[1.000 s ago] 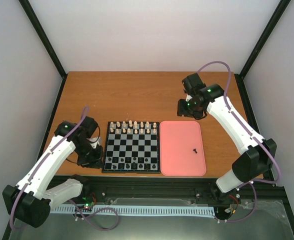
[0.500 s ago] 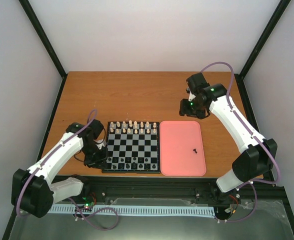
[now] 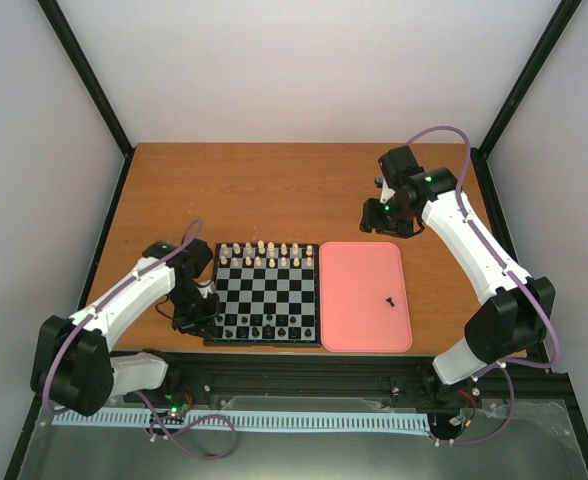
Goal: Set up the chess pieces on the board
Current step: Place the chess piece on the chessboard.
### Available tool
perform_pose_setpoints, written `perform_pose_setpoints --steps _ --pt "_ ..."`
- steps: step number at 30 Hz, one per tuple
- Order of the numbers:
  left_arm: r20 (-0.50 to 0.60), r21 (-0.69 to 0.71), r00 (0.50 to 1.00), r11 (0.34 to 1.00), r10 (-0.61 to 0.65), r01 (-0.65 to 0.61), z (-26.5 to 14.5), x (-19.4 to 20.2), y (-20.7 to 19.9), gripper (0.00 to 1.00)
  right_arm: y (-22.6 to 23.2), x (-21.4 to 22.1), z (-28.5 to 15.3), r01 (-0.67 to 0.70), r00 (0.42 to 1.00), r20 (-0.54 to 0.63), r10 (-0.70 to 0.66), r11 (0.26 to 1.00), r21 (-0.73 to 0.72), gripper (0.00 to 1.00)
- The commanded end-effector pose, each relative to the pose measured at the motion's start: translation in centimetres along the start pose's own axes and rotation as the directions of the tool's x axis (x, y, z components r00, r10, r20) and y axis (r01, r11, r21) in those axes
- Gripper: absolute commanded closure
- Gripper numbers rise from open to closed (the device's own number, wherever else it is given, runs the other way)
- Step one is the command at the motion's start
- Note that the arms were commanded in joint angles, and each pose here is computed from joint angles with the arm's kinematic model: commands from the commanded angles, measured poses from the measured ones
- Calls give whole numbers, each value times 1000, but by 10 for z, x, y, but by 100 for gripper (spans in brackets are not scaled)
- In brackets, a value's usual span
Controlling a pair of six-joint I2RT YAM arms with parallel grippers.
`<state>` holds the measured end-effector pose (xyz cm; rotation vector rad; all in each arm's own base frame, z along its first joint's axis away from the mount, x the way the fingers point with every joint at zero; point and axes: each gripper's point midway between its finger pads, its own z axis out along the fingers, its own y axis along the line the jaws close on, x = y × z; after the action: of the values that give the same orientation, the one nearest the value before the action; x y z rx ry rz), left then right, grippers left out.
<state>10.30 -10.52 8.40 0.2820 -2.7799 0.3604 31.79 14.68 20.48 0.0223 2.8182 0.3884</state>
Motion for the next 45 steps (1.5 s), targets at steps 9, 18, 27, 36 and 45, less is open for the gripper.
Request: perform_pose_setpoints --steps 9,18,27,36,45 --pt "-33 -21 999 1000 13 -13 16 -13 -1 99 -3 -4 0 8 1000 1 -8 999 -36 46" --pt "-39 -30 999 999 11 -12 21 -25 -1 99 -6 -6 2 2 1000 -8 -2 999 -46 46" --pt "-53 -37 999 999 4 -6 22 -30 4 99 -7 -8 6 -5 1000 -16 4 999 -54 46" --pt "-70 -35 998 999 6 -8 26 -31 7 99 -8 -10 10 -8 1000 -24 7 998 -55 46" --pt "-74 -29 997 1000 9 -11 27 -36 4 99 -9 -12 11 -10 1000 -26 9 998 -55 46"
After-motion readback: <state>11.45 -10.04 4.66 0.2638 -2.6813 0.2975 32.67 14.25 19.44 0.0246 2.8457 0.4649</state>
